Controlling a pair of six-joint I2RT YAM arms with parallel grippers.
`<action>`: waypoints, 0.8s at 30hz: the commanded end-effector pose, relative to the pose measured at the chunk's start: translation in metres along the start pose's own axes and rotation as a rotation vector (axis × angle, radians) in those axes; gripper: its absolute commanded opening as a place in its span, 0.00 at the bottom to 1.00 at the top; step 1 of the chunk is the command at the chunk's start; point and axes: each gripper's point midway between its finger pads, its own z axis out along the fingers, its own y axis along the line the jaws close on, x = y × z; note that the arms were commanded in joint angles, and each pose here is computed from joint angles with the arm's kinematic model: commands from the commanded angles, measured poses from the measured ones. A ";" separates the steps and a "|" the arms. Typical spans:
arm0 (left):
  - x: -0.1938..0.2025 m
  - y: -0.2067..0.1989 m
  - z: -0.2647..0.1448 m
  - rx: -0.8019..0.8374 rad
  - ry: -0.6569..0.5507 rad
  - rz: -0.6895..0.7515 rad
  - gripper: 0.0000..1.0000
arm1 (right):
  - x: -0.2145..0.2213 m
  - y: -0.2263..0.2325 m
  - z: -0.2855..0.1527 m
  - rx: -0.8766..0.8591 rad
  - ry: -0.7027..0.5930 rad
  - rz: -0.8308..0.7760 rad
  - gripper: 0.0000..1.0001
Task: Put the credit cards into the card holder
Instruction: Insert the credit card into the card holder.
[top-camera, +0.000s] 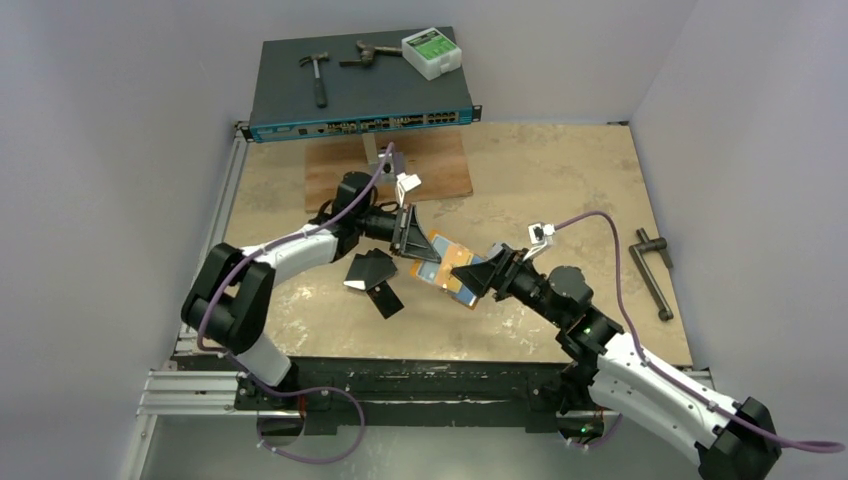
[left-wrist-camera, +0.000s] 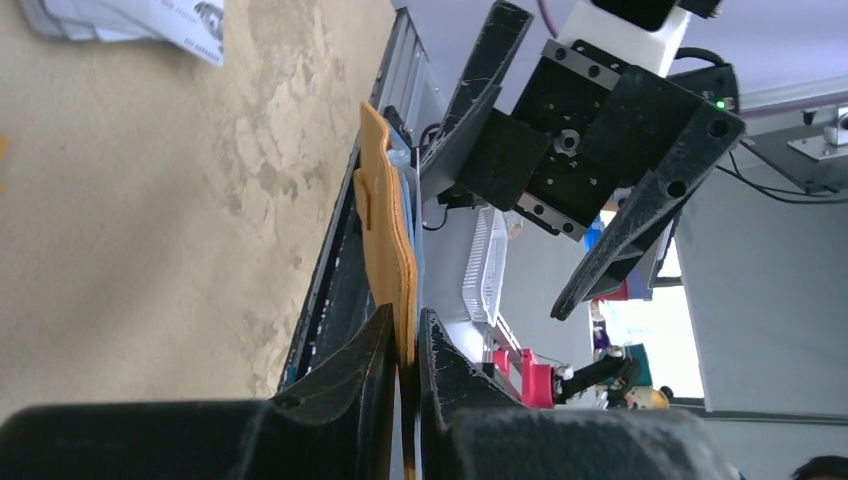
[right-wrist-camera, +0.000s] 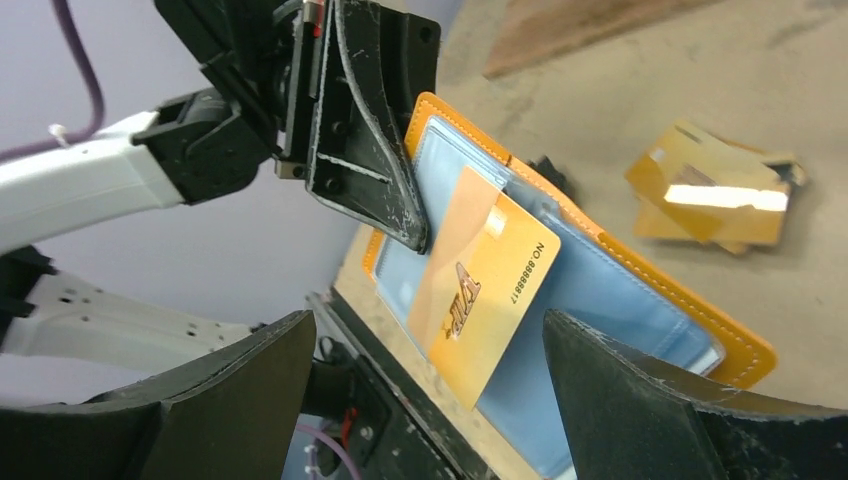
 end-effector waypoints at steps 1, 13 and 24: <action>0.014 0.025 0.012 0.010 0.028 -0.058 0.00 | 0.021 -0.033 -0.005 0.124 0.081 -0.006 0.85; 0.046 0.105 0.044 -0.054 0.029 -0.196 0.00 | 0.050 -0.073 -0.016 0.274 0.159 0.040 0.86; 0.077 0.168 0.030 -0.376 0.027 -0.241 0.38 | 0.078 -0.093 -0.030 0.345 0.257 0.099 0.83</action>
